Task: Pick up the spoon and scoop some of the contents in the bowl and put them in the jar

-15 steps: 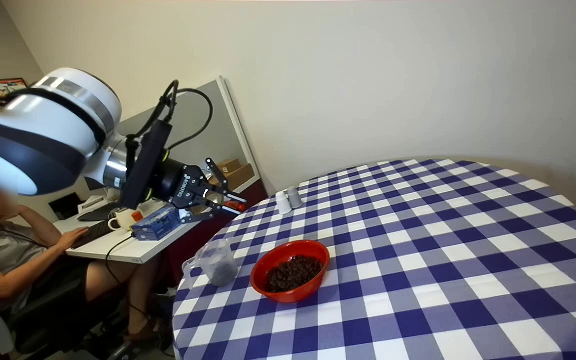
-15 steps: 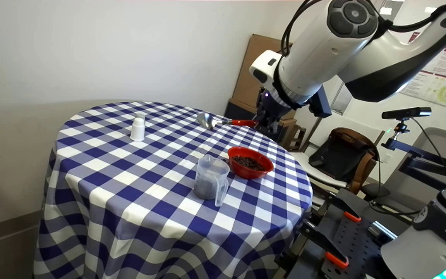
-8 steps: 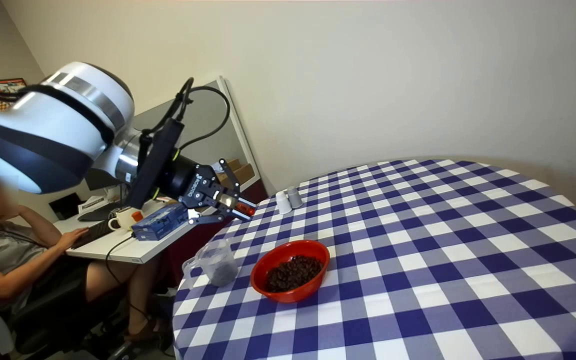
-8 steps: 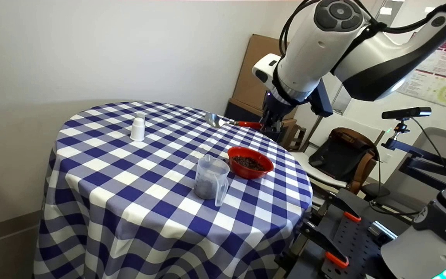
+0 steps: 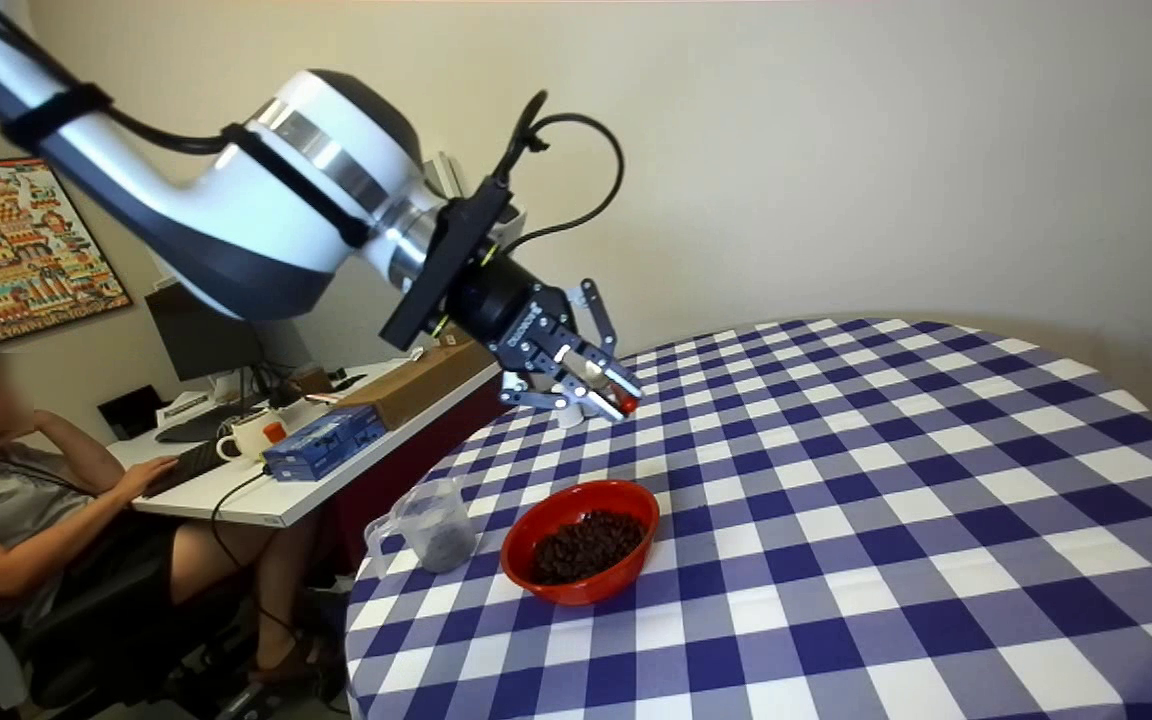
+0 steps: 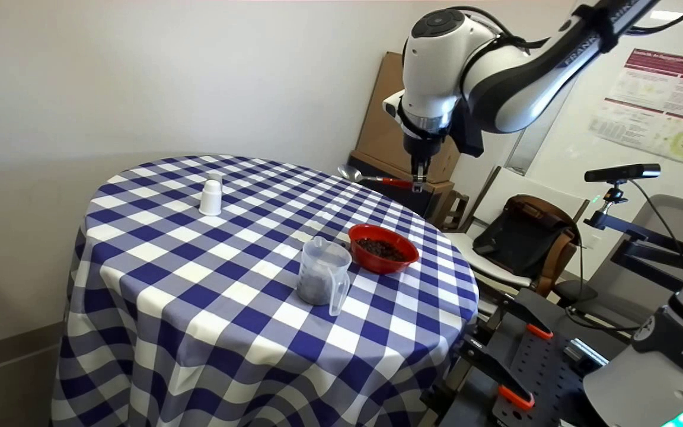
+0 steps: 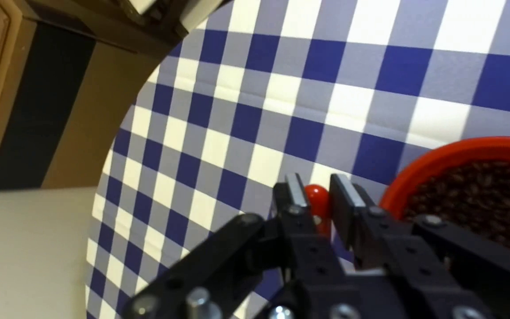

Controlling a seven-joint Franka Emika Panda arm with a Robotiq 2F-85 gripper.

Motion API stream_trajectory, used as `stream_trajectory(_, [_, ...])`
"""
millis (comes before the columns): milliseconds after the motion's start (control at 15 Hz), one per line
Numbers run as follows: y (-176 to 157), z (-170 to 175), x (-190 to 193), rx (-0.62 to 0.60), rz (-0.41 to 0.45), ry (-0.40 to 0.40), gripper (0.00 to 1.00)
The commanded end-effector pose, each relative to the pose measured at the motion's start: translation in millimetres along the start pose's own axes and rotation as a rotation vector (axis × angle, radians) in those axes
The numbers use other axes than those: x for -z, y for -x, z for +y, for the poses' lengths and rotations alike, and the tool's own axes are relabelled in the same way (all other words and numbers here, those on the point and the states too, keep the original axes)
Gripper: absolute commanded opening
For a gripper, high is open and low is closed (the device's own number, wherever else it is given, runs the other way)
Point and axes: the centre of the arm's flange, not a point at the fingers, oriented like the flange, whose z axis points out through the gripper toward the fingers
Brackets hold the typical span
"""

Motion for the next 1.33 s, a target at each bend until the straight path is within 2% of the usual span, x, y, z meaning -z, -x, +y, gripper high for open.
stream_trajectory(0, [-28,74,-56,-0.14,-0.133,-0.047,0.05])
stream_trajectory(200, [-21,123,-110,-0.271,-0.244,-0.116,0.05])
stream_trajectory(400, [-6,143,-156,-0.355,-0.327,-0.239,0.05])
stream_trajectory(667, [6,141,-191,-0.398,-0.403,-0.459,0.05])
stream_trajectory(867, [13,132,-205,-0.38,-0.414,-0.596,0.05])
stream_trajectory(1000, [19,124,-215,-0.35,-0.404,-0.669,0.05])
stream_trajectory(1267, [33,112,-246,-0.334,-0.385,-0.743,0.05])
